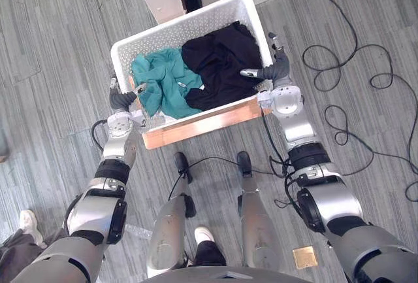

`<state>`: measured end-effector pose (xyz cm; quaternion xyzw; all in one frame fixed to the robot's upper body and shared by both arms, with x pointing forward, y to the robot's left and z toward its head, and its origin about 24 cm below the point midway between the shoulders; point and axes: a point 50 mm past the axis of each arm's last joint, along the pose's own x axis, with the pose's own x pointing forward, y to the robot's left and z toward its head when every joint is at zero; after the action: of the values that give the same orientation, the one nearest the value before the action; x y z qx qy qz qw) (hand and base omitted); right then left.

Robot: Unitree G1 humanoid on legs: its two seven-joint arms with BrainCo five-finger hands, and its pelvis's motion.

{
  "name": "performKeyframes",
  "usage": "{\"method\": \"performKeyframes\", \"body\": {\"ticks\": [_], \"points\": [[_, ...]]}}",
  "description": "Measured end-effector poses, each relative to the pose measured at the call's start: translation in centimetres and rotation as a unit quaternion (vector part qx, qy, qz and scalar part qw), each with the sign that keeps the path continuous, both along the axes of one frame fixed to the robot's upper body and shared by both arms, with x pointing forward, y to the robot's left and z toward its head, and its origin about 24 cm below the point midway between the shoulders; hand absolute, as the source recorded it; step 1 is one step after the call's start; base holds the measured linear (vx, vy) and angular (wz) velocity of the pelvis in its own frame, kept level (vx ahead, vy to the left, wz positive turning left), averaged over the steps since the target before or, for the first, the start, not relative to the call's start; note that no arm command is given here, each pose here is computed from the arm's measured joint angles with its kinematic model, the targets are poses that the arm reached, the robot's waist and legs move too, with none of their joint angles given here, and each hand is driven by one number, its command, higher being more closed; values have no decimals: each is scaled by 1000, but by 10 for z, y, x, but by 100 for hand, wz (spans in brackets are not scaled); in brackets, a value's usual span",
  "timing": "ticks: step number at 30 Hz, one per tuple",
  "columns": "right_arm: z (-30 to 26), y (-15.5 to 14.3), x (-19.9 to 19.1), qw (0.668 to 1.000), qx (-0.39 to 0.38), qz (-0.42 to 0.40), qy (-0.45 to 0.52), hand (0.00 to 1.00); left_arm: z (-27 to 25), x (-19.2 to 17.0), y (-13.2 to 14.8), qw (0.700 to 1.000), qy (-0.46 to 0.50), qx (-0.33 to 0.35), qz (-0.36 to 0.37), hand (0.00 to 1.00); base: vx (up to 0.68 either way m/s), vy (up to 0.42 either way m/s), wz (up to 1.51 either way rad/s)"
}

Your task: Pick up the laundry basket with both hands and put the clothes into the washing machine.

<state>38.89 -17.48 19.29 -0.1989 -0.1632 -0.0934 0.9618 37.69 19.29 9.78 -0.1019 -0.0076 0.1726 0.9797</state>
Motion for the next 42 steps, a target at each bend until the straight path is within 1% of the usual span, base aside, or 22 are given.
{"method": "performKeyframes", "body": {"ticks": [5, 7, 14, 15, 22, 27, 31, 42], "points": [[8, -7, 2, 1000, 15, -14, -13, 0, -4, 0, -5, 999, 7, -35, 7, 0, -31, -15, 6], [10, -7, 2, 1000, 15, -15, -16, 0, -3, 0, -8, 999, 4, -39, 13, 0, -17, -8, 0], [3, -13, -3, 999, 13, -22, -20, 0, -5, -9, -15, 1000, -6, -19, 16, 0, 0, -6, 2], [2, -14, -4, 999, 12, -23, -21, 100, -7, -10, -18, 1000, -5, -23, 14, 100, 0, 0, 0], [-1, -16, -5, 1000, 9, -24, -18, 100, -12, -11, -21, 1000, 3, -24, 3, 100, 6, -29, 0], [-4, -19, -3, 1000, 5, -23, -6, 100, -16, -7, -19, 999, 30, -18, 3, 100, -1, -13, 1], [-7, -19, -2, 1000, 6, -15, 1, 100, -18, -6, -15, 999, 40, -7, 3, 100, -7, -25, -1], [-22, -23, -3, 999, 23, -11, 28, 100, -27, -7, -17, 997, 71, 23, -18, 100, -1, -14, 1]]}}
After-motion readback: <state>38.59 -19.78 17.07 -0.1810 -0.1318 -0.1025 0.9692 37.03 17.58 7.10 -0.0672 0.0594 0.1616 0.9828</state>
